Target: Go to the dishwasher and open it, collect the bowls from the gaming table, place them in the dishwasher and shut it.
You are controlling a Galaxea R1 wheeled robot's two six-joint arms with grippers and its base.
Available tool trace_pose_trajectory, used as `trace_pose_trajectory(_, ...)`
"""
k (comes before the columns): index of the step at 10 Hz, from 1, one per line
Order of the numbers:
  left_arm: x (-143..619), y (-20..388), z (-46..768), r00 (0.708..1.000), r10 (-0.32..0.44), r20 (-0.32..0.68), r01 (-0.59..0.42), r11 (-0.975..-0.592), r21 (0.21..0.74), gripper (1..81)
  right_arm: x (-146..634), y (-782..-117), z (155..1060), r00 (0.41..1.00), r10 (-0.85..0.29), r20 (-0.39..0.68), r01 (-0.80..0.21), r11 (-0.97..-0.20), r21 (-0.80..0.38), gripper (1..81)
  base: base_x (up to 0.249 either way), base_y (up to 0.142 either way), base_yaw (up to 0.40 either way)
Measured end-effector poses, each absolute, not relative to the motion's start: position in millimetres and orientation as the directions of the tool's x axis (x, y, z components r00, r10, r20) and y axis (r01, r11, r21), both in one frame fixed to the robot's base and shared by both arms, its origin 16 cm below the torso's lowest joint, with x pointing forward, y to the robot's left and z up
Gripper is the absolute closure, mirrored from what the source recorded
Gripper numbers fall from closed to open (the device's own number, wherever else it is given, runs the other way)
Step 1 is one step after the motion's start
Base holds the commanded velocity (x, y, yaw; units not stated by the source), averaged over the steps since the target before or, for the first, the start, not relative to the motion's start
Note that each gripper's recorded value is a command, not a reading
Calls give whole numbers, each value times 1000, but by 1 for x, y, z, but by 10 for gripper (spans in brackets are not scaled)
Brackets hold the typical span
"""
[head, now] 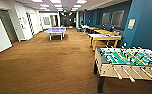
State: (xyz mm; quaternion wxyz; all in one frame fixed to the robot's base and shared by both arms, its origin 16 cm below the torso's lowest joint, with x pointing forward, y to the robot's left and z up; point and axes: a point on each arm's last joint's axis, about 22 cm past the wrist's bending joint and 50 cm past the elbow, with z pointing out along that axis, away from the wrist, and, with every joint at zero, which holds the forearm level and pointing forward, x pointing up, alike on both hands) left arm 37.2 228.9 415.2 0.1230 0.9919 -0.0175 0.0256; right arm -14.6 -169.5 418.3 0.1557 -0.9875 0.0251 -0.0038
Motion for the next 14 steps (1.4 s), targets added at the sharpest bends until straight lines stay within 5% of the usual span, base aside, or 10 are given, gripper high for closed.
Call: trace_pose_trajectory(14,25,231,415,999,-30,41,-39,-970,240,10,-24,-165,419,999,-49,-10,-49,-949,-313,10,111,0,0)
